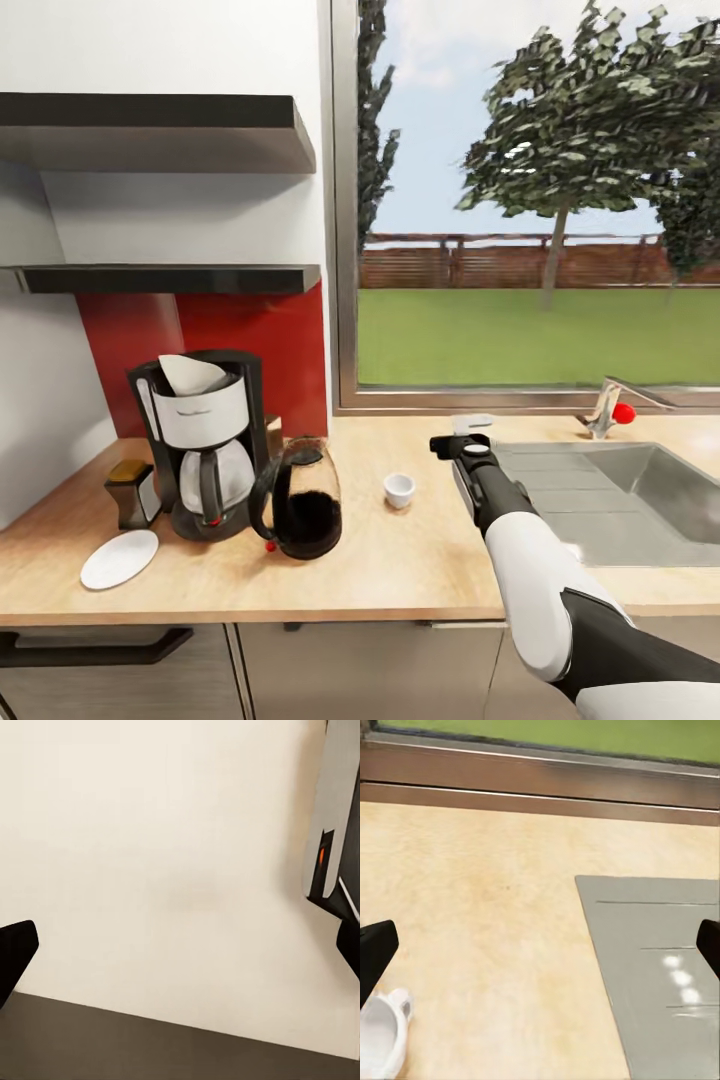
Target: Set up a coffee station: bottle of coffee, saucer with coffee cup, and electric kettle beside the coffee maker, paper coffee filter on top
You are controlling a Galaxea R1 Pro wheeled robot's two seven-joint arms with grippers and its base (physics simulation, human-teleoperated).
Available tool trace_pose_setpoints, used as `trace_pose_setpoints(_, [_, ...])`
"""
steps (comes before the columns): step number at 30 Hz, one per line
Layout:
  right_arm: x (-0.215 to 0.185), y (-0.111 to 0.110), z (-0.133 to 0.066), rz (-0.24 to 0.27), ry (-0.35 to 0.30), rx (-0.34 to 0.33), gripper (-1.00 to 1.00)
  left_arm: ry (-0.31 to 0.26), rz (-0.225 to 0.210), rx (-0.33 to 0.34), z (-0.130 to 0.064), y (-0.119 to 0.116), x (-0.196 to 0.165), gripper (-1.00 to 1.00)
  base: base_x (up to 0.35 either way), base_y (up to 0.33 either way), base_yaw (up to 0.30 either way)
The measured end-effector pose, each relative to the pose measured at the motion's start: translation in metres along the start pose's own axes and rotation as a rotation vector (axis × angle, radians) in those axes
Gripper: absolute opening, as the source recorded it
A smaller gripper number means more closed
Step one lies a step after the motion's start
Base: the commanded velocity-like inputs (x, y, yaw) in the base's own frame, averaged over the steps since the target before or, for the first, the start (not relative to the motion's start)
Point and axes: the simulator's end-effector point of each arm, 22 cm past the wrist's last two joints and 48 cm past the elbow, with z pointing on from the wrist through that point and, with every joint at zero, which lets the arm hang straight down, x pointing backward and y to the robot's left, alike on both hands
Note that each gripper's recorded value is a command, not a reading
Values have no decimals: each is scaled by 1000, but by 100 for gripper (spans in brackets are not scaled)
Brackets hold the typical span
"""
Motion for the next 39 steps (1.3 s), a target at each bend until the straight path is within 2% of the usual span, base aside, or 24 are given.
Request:
trace_pose_setpoints(10, [7,2,2,0,12,-3,100,4,1,0,0,0,2,100,269,205,94])
trace_pose_setpoints(25, [17,3,6,-1,31,-4,100,14,6,3,0,-1,5,100,23,18,11])
trace_pose_setpoints(33, [66,27,10,-20,128,-51,100,20,9,5,-1,-2,8,100,0,0,0])
trace_pose_setpoints(39, [79,32,9,-21,157,-62,100,19,9,6,-1,-2,7,100,0,0,0])
